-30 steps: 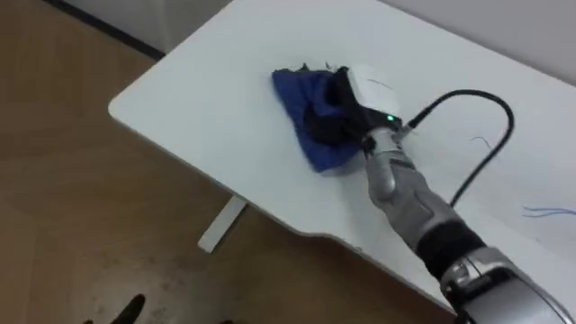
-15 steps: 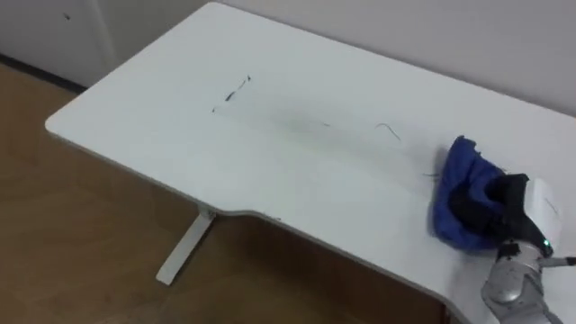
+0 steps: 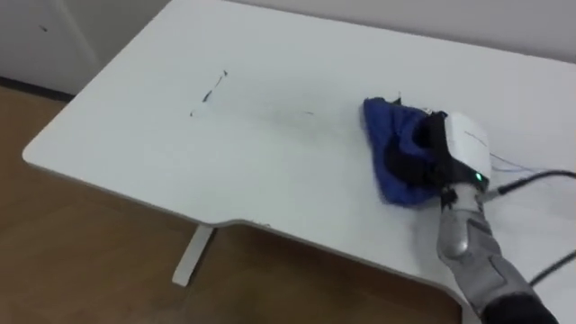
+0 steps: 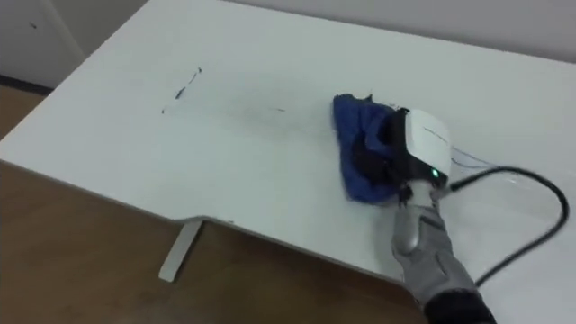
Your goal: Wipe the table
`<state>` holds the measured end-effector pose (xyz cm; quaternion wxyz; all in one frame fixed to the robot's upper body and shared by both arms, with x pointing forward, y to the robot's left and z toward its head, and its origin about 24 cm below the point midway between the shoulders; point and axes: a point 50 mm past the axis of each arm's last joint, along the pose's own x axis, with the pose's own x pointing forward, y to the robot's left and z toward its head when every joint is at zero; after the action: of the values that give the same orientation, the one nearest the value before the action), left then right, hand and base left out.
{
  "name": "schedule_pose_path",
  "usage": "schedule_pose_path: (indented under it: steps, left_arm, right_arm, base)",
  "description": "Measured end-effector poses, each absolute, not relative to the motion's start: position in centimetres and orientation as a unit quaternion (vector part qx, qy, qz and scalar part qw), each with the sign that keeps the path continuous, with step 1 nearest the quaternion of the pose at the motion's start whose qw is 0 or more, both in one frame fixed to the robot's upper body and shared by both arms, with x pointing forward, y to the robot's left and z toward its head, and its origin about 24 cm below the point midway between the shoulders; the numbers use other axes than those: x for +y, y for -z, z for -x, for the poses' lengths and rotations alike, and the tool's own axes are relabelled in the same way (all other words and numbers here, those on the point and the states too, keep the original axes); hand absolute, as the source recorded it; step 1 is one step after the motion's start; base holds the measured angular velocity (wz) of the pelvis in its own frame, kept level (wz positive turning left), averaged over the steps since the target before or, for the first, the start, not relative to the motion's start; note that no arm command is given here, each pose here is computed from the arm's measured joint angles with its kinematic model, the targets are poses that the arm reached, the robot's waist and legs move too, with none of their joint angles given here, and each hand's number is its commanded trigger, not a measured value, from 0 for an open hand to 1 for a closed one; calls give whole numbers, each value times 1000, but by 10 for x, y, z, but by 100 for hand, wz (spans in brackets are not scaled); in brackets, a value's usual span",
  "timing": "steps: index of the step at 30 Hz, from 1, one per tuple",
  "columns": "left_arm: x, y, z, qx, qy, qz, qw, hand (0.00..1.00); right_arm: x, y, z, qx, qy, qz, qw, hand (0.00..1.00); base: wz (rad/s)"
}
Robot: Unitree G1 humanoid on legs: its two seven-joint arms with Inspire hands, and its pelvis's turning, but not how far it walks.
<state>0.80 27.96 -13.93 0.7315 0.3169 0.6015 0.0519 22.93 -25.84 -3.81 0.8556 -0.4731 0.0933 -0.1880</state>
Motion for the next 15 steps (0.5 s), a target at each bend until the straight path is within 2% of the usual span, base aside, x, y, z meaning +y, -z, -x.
schedule_pose_path:
  steps: [3,5,8,12,15]
  left_arm:
    - [296,133,-4,604,-81,-323,724,0]
    - [306,128,-3,600,-95,-331,722,0]
    - [306,128,-1,601,-95,-330,722,0]
    - [298,132,-3,600,-78,-329,725,0]
    - [286,137,-6,602,-58,-325,727,0]
  right_arm:
    - [-288,50,-192,145,244,470,836,100]
    - [-321,56,-159,200,284,481,805,100]
    - [-346,59,-136,247,310,479,783,100]
    - [-345,55,-146,253,313,471,785,100]
    - [-324,48,-183,234,272,498,790,100]
  base:
    - [30]
    - [14]
    - [-22]
    - [-35]
    - [-67]
